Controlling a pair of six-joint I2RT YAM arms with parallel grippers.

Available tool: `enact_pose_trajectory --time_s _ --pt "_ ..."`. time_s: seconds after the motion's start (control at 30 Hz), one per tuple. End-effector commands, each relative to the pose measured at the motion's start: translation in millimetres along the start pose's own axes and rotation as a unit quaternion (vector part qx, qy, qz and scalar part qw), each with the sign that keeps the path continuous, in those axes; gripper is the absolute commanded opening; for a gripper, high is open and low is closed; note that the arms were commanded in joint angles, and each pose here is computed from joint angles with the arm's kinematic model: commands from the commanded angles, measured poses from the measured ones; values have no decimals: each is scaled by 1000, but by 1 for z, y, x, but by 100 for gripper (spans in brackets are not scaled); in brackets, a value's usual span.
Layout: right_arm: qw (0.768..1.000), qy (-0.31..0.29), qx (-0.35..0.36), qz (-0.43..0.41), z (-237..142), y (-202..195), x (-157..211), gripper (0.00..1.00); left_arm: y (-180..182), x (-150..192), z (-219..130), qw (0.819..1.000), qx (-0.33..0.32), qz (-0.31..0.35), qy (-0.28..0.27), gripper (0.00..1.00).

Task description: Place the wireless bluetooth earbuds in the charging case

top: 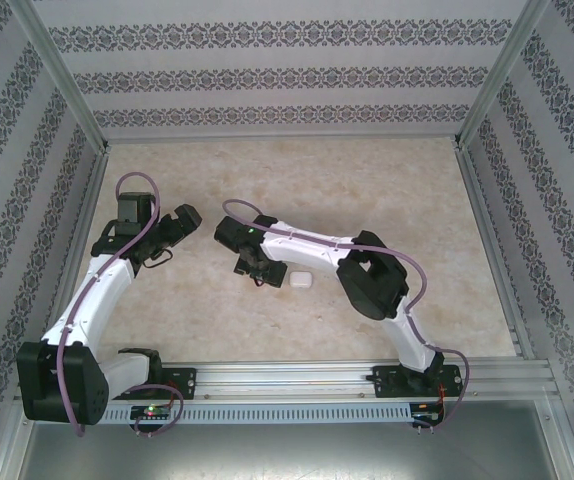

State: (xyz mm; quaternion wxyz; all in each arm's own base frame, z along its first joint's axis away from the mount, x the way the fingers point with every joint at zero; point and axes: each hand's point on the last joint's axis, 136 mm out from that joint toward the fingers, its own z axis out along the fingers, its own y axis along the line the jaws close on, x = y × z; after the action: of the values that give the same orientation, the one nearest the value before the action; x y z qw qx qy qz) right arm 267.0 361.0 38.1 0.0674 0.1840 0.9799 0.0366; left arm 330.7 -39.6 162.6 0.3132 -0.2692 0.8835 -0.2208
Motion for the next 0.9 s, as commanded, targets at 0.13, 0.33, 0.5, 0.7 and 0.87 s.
enact_pose_trajectory --time_s 0.13,0.33,0.5,0.7,0.87 --pt "1000 5 30 3 9 -7 -7 72 -16 -5 -11 1000 24 1 -5 99" --pt "999 8 39 6 17 -11 -9 72 -18 -4 -9 1000 30 -1 -1 99" --pt "999 11 38 7 21 -10 -11 71 -17 -3 -8 1000 31 -4 2 99" --pt "999 16 35 6 26 -7 -9 70 -12 0 -7 999 16 -28 7 99" --pt "999 17 33 5 26 -3 -6 68 -3 5 -4 998 -11 -49 27 99"
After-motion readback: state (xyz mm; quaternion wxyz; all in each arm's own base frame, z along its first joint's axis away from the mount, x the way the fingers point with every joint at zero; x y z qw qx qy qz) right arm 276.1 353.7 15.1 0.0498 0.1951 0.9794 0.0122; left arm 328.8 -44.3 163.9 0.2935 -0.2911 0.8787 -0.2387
